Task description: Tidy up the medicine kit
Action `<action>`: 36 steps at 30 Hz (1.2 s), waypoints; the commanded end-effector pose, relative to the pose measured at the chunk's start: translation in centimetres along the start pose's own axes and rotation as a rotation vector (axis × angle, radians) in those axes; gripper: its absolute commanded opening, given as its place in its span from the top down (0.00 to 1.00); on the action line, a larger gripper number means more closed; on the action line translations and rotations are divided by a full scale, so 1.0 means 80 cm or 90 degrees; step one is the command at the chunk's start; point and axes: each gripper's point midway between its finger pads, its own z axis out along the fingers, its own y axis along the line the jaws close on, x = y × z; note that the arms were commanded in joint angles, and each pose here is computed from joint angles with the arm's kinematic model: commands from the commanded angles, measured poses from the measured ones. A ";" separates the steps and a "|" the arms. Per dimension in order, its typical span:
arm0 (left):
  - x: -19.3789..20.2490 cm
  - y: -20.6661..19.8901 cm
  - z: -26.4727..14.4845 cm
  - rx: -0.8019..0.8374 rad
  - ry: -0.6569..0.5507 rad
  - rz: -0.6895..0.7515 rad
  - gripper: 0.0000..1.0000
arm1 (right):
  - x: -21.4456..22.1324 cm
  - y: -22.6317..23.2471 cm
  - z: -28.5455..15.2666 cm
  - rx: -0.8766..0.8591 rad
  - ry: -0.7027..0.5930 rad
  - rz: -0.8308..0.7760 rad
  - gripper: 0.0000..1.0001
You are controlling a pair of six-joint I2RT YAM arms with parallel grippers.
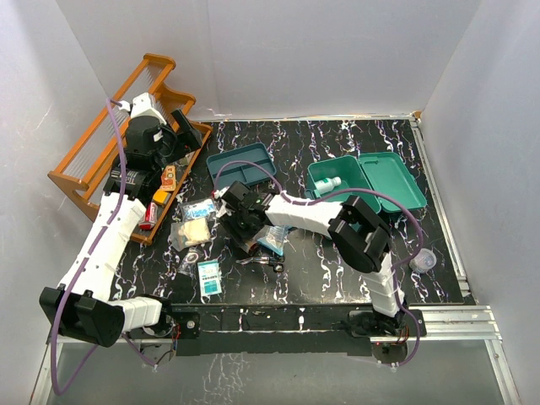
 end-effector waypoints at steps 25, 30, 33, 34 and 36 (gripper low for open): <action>0.165 -0.179 -0.041 0.578 0.254 -0.005 0.16 | -0.167 -0.159 -0.317 0.004 -0.616 0.626 0.57; 0.191 -0.201 -0.033 0.609 0.302 -0.042 0.19 | -0.173 -0.149 -0.314 -0.041 -0.603 0.640 0.57; 0.189 -0.206 -0.028 0.604 0.289 -0.046 0.19 | -0.174 -0.146 -0.313 -0.056 -0.597 0.642 0.57; 0.188 -0.208 -0.026 0.605 0.286 -0.052 0.19 | -0.175 -0.145 -0.313 -0.060 -0.598 0.642 0.57; 0.188 -0.214 -0.024 0.615 0.284 -0.062 0.22 | -0.177 -0.143 -0.312 -0.068 -0.595 0.642 0.56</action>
